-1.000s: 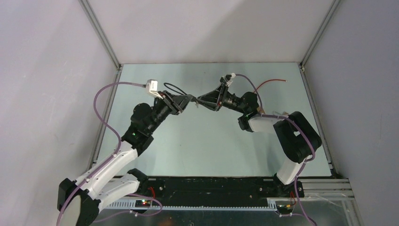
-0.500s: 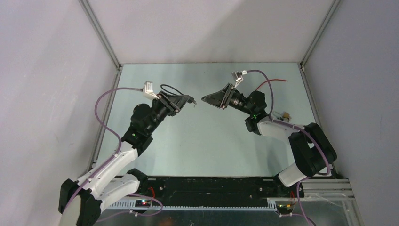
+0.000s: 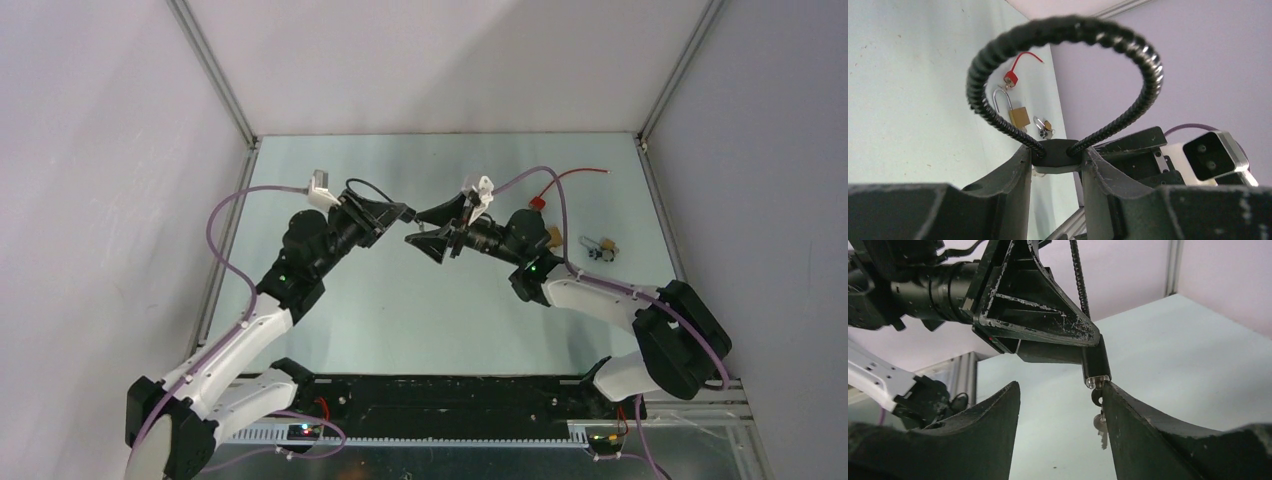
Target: Unlock with the key
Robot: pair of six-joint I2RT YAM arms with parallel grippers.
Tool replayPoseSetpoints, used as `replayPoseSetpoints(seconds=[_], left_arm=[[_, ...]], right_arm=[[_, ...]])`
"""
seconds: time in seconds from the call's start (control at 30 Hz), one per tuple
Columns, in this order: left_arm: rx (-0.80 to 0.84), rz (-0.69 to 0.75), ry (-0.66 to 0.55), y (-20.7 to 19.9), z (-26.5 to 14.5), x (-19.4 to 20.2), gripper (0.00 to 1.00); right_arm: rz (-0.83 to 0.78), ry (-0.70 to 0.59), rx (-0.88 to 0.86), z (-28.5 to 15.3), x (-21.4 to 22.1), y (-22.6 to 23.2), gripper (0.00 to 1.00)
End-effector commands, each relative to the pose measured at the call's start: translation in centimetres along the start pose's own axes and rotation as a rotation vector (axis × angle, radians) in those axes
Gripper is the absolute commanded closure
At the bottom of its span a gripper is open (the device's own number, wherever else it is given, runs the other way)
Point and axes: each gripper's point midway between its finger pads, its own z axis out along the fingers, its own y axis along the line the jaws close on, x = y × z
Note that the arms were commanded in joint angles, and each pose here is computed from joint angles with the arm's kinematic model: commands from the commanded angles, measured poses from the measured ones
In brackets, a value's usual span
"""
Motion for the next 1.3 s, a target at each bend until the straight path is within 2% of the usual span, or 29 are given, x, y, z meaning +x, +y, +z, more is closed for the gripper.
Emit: replayPoseSetpoints(seconds=[0.0, 0.23, 0.37, 0.47, 0.6, 0.63, 0.67, 0.7, 0.73, 0.77, 0.83, 0.9, 0.97, 1.07, 1.13, 1.27], left_arm=[[0.088, -0.029, 0.025, -3.7, -0.3, -0.3, 0.92], [0.121, -0.034, 0.086, -5.1, -0.2, 1.2, 0.92], [0.133, -0.034, 0.103, -5.7, -0.2, 1.6, 0.92], [0.136, -0.036, 0.109, -5.7, -0.1, 1.7, 0.92], [0.136, -0.031, 0.104, -5.8, -0.2, 1.6, 0.91], [0.135, -0.026, 0.103, -5.7, -0.2, 1.6, 0.86], [0.131, -0.022, 0.098, -5.6, -0.2, 1.5, 0.81], [0.124, -0.013, 0.094, -5.5, -0.2, 1.5, 0.69], [0.116, -0.008, 0.085, -5.3, -0.2, 1.3, 0.63], [0.107, 0.003, 0.081, -5.0, -0.3, 1.3, 0.5], [0.087, 0.011, 0.052, -4.7, -0.4, 0.8, 0.34], [0.061, 0.017, 0.016, -4.3, -0.6, 0.1, 0.26], [0.027, 0.019, -0.03, -3.6, -1.0, -0.8, 0.23], [-0.023, 0.007, -0.094, -2.7, -1.5, -2.0, 0.23], [-0.045, -0.011, -0.119, -2.2, -1.7, -2.5, 0.28], [-0.06, -0.049, -0.14, -1.7, -2.0, -2.7, 0.5]], right_arm=[[-0.196, -0.037, 0.051, 0.2, -1.0, -0.7, 0.36], [-0.231, -0.048, 0.073, 0.5, -1.0, -1.1, 0.38], [-0.242, -0.048, 0.078, 0.5, -0.9, -1.2, 0.42], [-0.241, -0.039, 0.076, 0.5, -0.7, -1.2, 0.52], [-0.245, -0.036, 0.07, 0.4, -0.8, -1.0, 0.78], [-0.246, -0.037, 0.068, 0.4, -1.0, -0.8, 0.88], [-0.247, -0.038, 0.068, 0.3, -1.1, -0.7, 0.93], [-0.25, -0.047, 0.071, 0.2, -1.5, -0.7, 1.0], [-0.246, -0.05, 0.074, 0.1, -1.6, -0.6, 1.0], [-0.248, -0.062, 0.08, 0.0, -2.0, -0.6, 1.0], [-0.244, -0.071, 0.081, -0.1, -2.3, -0.4, 1.0], [-0.238, -0.077, 0.084, -0.2, -2.4, -0.2, 1.0], [-0.234, -0.077, 0.087, -0.2, -2.4, -0.2, 1.0], [-0.229, -0.074, 0.085, -0.2, -2.2, 0.0, 1.0], [-0.222, -0.076, 0.084, -0.2, -2.3, 0.0, 1.0], [-0.216, -0.086, 0.077, -0.1, -2.5, 0.3, 1.0]])
